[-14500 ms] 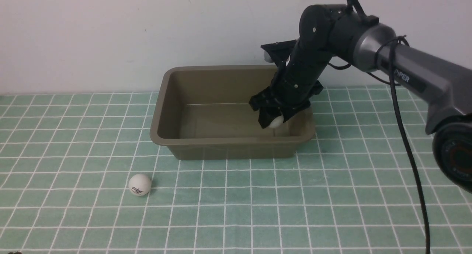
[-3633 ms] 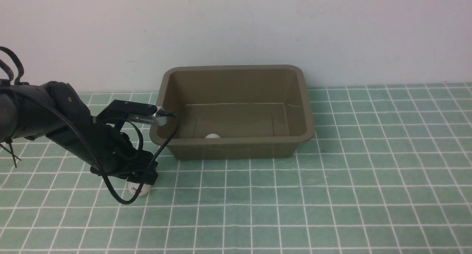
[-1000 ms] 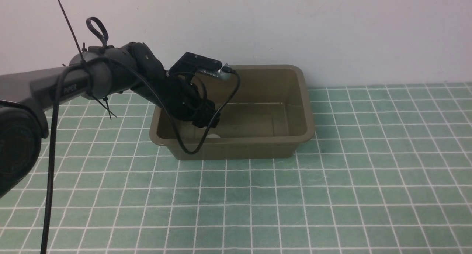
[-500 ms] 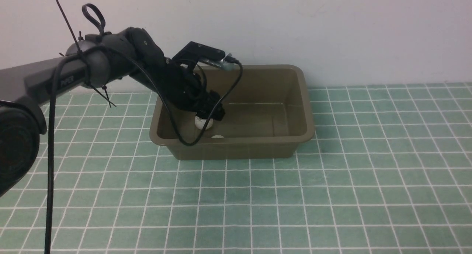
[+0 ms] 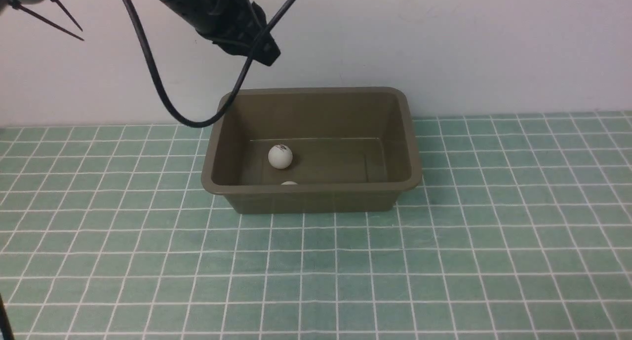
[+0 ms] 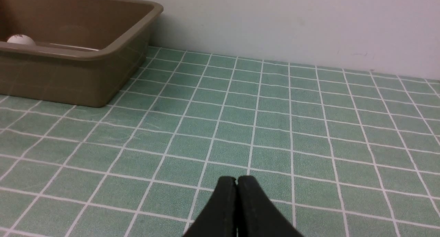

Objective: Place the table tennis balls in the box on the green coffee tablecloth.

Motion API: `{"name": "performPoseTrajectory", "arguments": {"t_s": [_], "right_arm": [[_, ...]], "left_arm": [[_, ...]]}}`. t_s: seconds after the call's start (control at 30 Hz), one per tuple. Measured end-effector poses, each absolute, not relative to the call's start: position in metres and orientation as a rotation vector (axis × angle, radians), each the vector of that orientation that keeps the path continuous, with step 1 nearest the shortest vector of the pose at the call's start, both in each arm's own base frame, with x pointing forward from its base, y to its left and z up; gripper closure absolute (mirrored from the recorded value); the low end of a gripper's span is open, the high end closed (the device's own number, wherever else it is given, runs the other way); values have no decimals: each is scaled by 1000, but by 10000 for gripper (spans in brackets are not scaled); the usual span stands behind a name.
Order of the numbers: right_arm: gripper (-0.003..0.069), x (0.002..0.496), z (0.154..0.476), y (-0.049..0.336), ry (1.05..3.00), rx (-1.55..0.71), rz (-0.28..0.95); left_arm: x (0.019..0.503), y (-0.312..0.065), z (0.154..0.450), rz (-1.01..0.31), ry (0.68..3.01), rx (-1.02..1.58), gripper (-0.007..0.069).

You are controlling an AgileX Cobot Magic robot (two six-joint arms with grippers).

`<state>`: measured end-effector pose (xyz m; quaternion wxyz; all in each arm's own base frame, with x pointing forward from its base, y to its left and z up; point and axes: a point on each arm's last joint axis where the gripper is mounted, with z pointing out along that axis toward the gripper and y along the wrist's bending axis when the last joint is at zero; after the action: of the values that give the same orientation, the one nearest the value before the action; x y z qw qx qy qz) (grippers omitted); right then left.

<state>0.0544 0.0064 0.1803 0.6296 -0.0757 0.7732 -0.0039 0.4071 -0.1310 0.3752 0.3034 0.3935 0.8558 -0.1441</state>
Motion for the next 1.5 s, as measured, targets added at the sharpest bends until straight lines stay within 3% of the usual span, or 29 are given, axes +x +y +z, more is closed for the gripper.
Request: {"name": "performPoseTrajectory", "arguments": {"t_s": [0.23,0.5,0.73,0.93,1.13,1.33,1.43,1.5], "right_arm": [[676,54,180,6,1771,-173,-9],[676,54,180,6,1771,-173,-9],[676,54,180,6,1771,-173,-9],[676,54,180,6,1771,-173,-9],[676,54,180,6,1771,-173,-9],[676,54,180,6,1770,-173,-9],[676,54,180,6,1771,-173,-9],[676,54,180,6,1771,-173,-9]], "left_arm": [[394,-110,389,-328,2393,809,629],[316,-93,444,-320,2294,776,629],[235,-77,461,-316,2107,674,629],[171,-63,438,-342,2018,580,629],[144,-58,424,-336,2006,583,629],[149,-49,395,-183,2023,573,629],[142,-31,355,-103,1978,422,629],[134,-25,346,-81,1926,341,629]]}}
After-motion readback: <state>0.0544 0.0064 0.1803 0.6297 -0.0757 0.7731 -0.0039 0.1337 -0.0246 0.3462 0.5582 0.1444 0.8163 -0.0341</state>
